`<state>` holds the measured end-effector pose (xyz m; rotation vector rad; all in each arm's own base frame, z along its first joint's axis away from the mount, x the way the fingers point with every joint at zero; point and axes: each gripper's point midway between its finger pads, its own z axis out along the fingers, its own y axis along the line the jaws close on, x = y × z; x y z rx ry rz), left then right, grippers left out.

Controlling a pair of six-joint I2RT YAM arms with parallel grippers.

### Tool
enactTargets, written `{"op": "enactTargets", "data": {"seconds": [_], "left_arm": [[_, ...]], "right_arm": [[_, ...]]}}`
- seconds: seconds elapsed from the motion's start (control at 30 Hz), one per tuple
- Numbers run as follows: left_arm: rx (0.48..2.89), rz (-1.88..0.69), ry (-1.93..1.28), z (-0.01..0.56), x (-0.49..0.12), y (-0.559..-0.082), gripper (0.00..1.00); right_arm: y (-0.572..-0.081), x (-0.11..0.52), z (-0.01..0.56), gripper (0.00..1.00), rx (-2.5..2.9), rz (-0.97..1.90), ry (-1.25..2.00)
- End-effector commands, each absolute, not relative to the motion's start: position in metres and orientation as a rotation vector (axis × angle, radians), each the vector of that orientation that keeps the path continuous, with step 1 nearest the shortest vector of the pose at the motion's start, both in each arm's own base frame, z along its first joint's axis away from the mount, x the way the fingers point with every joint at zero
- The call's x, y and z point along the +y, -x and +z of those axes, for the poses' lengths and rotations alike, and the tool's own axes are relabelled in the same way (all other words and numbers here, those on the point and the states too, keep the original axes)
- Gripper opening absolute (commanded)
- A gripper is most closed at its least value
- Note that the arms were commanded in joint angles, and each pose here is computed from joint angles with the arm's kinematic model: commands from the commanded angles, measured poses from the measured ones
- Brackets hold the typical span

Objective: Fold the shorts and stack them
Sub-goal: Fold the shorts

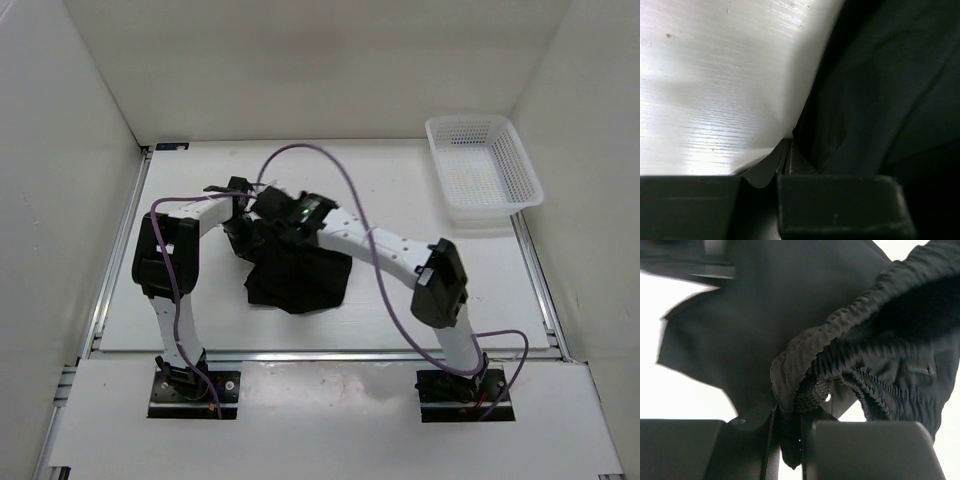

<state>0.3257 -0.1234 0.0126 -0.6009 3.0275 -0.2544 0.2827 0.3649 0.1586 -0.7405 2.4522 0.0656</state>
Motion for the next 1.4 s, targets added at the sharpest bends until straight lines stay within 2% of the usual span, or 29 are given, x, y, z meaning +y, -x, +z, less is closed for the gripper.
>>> {"op": "enactTargets", "data": {"seconds": [0.0,0.03,0.07,0.13,0.17,0.2,0.23,0.37,0.4,0.47,0.5,0.57,0.6,0.67,0.7,0.73,0.83,0.93,1.03,1.07,1.13,1.2,1.23,1.3,1.37], "left_arm": [[2.990,-0.252,0.608,0.016,-0.118,-0.331,0.11],[2.995,-0.246,0.626,0.014,-0.113,-0.326,0.11],[2.977,-0.253,0.641,0.020,-0.109,-0.326,0.25],[2.964,-0.261,0.675,0.023,-0.091,-0.323,0.54],[2.941,-0.266,0.699,0.032,-0.084,-0.321,0.87],[2.919,-0.264,0.738,0.037,-0.069,-0.323,0.95],[2.914,-0.275,0.735,0.040,-0.063,-0.321,1.00],[2.860,-0.285,0.787,0.063,-0.038,-0.325,1.00],[2.837,-0.273,0.783,0.068,-0.033,-0.330,1.00],[2.816,-0.247,0.784,0.080,-0.024,-0.334,0.96],[2.802,-0.235,0.780,0.086,-0.022,-0.336,0.94],[2.778,-0.204,0.761,0.099,-0.017,-0.340,0.86],[2.751,-0.152,0.761,0.103,-0.010,-0.343,0.84],[2.719,-0.106,0.747,0.116,-0.003,-0.344,0.79],[2.717,-0.060,0.754,0.118,0.002,-0.341,0.70],[2.711,-0.047,0.742,0.123,0.004,-0.338,0.65],[2.713,-0.099,0.681,0.129,-0.006,-0.334,0.50],[2.753,-0.194,0.539,0.125,-0.036,-0.327,0.50],[2.807,-0.262,0.464,0.108,-0.060,-0.315,0.97],[2.832,-0.278,0.451,0.098,-0.066,-0.312,1.00],[2.869,-0.310,0.454,0.083,-0.071,-0.313,1.00],[2.883,-0.325,0.469,0.070,-0.073,-0.316,1.00],[2.903,-0.341,0.454,0.063,-0.080,-0.318,0.98],[2.902,-0.345,0.433,0.061,-0.085,-0.327,0.88],[2.929,-0.374,0.401,0.054,-0.093,-0.332,0.55]], "right_arm": [[-0.257,0.419,0.178,0.00,2.258,0.082,1.020],[-0.248,0.431,0.179,0.00,2.224,0.124,1.084],[-0.241,0.440,0.186,0.07,2.166,0.153,1.150],[-0.230,0.454,0.195,0.57,2.094,0.222,1.171],[-0.223,0.447,0.200,0.82,2.078,0.239,1.171],[-0.224,0.451,0.210,0.92,2.048,0.291,1.119],[-0.227,0.445,0.214,0.99,2.044,0.306,1.083],[-0.233,0.410,0.241,0.99,2.028,0.383,0.924],[-0.231,0.399,0.228,0.99,2.073,0.372,0.901],[-0.236,0.381,0.236,0.99,2.084,0.392,0.819],[-0.235,0.371,0.223,0.89,2.122,0.388,0.808],[-0.245,0.352,0.221,0.77,2.184,0.424,0.688],[-0.246,0.345,0.215,0.62,2.215,0.444,0.665],[-0.250,0.328,0.199,0.50,2.307,0.496,0.573],[-0.252,0.324,0.192,0.38,2.336,0.508,0.553],[-0.258,0.316,0.187,0.35,2.363,0.510,0.510],[-0.260,0.309,0.166,0.35,2.456,0.527,0.480],[-0.263,0.306,0.158,0.40,2.503,0.527,0.456],[-0.269,0.308,0.155,0.49,2.520,0.534,0.434],[-0.270,0.307,0.151,0.51,2.534,0.537,0.430],[-0.272,0.307,0.151,0.58,2.546,0.545,0.413],[-0.272,0.307,0.151,0.58,2.546,0.545,0.413],[-0.270,0.306,0.150,0.60,2.556,0.538,0.414],[-0.270,0.300,0.149,0.60,2.569,0.531,0.390],[-0.272,0.294,0.149,0.63,2.567,0.518,0.373]]}}
